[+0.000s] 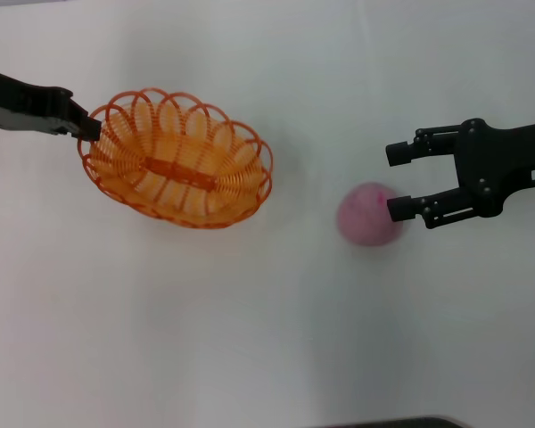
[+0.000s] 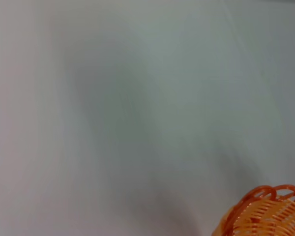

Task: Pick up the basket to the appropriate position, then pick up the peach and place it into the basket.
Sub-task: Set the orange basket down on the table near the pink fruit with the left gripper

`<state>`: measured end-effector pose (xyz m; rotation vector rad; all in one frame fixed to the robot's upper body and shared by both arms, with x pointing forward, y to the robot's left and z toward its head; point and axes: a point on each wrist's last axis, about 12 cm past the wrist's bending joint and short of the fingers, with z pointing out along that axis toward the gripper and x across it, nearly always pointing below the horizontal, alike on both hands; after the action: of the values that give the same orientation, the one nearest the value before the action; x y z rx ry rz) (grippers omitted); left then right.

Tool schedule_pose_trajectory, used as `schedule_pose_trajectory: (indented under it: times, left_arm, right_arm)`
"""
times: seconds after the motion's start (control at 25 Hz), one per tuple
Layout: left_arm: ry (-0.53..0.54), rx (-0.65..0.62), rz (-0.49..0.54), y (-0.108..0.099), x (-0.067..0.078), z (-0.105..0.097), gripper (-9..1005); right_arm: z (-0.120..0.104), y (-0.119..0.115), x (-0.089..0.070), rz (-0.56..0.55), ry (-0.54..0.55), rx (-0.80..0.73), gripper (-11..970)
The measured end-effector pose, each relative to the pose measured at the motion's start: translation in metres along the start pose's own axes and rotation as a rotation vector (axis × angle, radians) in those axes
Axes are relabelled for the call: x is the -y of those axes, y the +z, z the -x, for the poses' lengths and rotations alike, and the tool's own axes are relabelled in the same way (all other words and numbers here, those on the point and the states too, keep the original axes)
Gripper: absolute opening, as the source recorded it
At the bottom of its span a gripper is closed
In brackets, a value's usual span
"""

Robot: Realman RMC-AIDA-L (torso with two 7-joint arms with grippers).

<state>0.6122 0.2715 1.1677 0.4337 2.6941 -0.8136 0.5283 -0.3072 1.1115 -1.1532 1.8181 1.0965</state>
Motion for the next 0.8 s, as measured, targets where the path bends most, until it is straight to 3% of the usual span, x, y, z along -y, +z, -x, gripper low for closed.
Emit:
schedule_pose_trajectory:
  times: [0.4,0.8]
  left_arm:
    - [-0.270,0.126,-0.042,0.005,-0.023,-0.025,37]
    - [-0.351,0.181,-0.013,0.023,-0.029,-0.037,57]
  right_arm:
    - [0.003,-0.001,0.002,-0.001,-0.014,0.002,864]
    - [0.006,-0.002,0.002,0.004,-0.034,0.000,865]
